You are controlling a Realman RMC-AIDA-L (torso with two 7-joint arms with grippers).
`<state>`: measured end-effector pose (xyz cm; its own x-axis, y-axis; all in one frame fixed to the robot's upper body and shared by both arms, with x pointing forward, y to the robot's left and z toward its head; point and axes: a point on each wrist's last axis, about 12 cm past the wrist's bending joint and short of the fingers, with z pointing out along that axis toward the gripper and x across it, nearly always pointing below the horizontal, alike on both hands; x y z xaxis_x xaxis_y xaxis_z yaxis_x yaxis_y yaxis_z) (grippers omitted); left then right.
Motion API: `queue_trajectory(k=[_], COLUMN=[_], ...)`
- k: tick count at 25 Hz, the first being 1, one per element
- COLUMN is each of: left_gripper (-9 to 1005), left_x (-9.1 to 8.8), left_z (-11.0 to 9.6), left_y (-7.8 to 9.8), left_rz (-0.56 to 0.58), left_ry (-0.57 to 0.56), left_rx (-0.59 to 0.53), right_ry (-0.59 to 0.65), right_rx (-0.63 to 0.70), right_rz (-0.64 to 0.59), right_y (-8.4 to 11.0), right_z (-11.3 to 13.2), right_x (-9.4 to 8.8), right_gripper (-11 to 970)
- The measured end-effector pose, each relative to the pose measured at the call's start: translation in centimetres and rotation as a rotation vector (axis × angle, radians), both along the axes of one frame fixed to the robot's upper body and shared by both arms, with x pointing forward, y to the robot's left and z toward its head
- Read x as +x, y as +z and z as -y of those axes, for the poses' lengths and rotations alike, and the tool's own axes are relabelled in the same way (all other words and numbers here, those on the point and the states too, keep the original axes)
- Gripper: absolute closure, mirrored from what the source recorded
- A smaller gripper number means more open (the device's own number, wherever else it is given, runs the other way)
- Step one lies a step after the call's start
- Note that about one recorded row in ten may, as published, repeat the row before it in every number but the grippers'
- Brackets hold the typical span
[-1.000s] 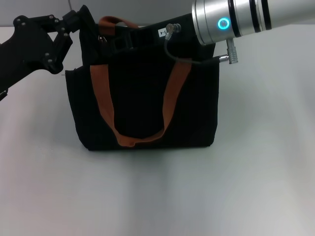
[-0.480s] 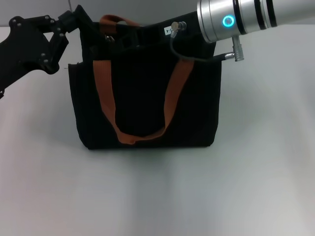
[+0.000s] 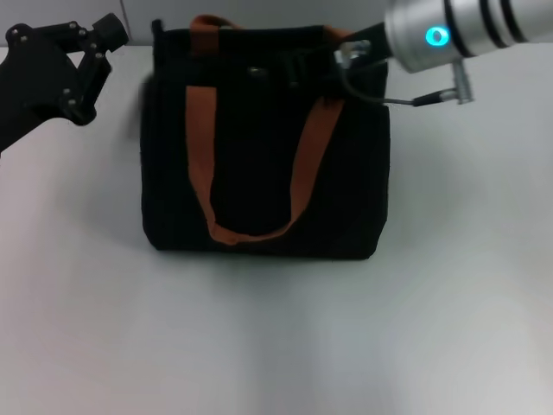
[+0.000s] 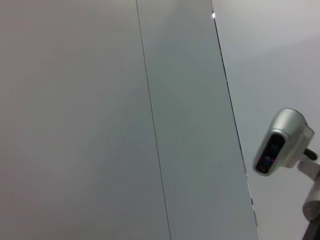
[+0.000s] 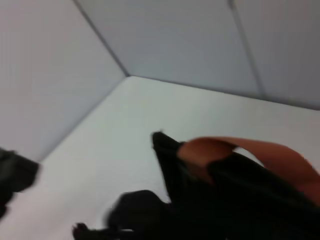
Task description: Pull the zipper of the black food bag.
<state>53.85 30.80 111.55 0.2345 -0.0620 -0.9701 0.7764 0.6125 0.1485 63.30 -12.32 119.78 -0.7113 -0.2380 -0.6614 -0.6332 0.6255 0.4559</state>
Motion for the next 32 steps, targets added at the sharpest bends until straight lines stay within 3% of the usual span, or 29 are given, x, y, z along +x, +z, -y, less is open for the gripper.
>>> queue_trajectory(k=[7,17,22,28,32], left_gripper=[996,944,917,886,865], left_x=[0.1,0.4,1.3,3.3,3.9], left_z=[-0.2,-0.4,-1.2,-1.4,-1.2], left_y=[0.1,-0.2,-0.4,0.3,0.5], left_rz=[0.002,-0.011,-0.059,-0.174,-0.19], left_ry=[0.01,0.04,0.085,0.045,0.044], left_rx=[-0.002,0.018,0.079,0.211,0.286], right_ry=[-0.09,-0.06,-0.05,-0.039,-0.037], right_rx=[-0.018,-0.011,-0.002,0.002,0.002], right_rz=[0.04,0.049,0.055,0.049,0.048], right_y=[0.6,0.7,0.8,0.9,0.9], right_z=[2.4,1.7,1.5,1.4,1.4], right_x=[-1.0,-1.3,-1.3,-1.5,-1.5], right_gripper=[960,960,960,960,960])
